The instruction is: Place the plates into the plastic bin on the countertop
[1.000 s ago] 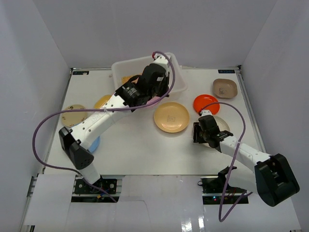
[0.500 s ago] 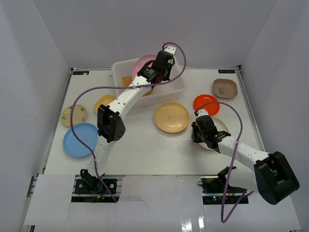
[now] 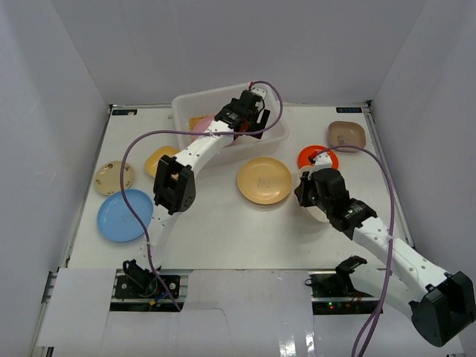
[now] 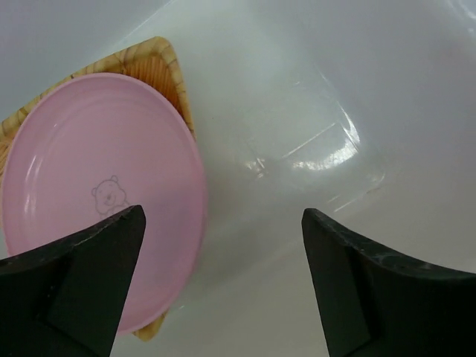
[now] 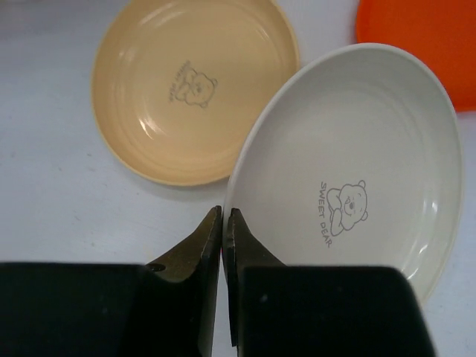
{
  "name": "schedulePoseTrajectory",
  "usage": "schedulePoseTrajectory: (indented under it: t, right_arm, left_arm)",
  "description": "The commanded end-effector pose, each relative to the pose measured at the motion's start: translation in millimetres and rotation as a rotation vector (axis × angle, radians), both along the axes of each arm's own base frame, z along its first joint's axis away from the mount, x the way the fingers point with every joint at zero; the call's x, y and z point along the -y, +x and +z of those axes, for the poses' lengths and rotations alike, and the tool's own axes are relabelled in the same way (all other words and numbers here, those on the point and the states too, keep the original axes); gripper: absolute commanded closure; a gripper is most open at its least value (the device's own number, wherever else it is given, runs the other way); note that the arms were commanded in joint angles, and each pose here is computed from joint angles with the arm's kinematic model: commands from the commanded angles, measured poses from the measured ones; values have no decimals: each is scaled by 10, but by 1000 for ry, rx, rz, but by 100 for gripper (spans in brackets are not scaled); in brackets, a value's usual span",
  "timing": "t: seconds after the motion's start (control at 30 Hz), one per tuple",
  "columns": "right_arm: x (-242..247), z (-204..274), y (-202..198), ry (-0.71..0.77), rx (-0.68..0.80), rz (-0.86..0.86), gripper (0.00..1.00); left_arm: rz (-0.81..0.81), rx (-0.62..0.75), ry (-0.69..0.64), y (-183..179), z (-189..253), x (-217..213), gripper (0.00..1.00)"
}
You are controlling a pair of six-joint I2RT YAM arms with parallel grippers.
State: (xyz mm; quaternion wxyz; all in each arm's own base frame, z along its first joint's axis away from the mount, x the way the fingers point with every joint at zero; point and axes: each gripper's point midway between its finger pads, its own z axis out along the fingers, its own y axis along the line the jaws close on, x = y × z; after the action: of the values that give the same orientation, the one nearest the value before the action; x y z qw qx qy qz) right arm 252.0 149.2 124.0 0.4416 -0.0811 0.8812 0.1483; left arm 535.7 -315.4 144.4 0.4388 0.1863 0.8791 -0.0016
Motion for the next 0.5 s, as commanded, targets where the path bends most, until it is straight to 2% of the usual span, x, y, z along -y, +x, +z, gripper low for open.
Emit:
schedulePoseTrajectory:
  t: [0.0,0.03,0.07,0.13,0.2,0.23,0.27,0.3,0.33,0.37,0.4,0.43,0.47]
  right_arm:
    - [-106,532,123,62,108,10,92]
    - [-144,729,184,82,152,13,92]
    - [-178,789,226,80,166,21,92]
    - [-269,1018,367,70,208,41,92]
    - [-367,1194,483,64,248,60,92]
    - [-434,1164,585,30,247,79,92]
    - [-529,1426,681,50,301,91,92]
    - [-600,1502,753,48,318,104,92]
    - [-701,1441,873,17,313,128,92]
    - [-824,1718,965,43,370,146,92]
    - [-925,1780,1031,41,381,167,92]
    - [-1060,1696,1157,19,366,185,92]
    - [-1176,1764,1208,2,396,214,92]
  left_arm:
    - [-25,171,-173,-88,1116,70,2]
    - [-23,190,-202,-125,1260,60,2]
    - [-11,241,-275,-236,1658,4,2]
    - [-14,259,-331,-385,1809,-49,2]
    - [-11,284,-399,-687,2079,-216,2]
    - [-2,281,-412,-791,2113,-287,2]
    - [10,285,-417,-884,2143,-378,2]
    - [31,316,-470,-1100,2405,-539,2]
    - [70,273,-443,-1194,2143,-672,2]
    - [96,271,-450,-1295,2131,-790,2]
    - [122,293,-493,-1522,2306,-974,2]
    - [148,255,-459,-1636,2047,-1093,2]
    - [178,264,-452,-1737,2019,-1233,2]
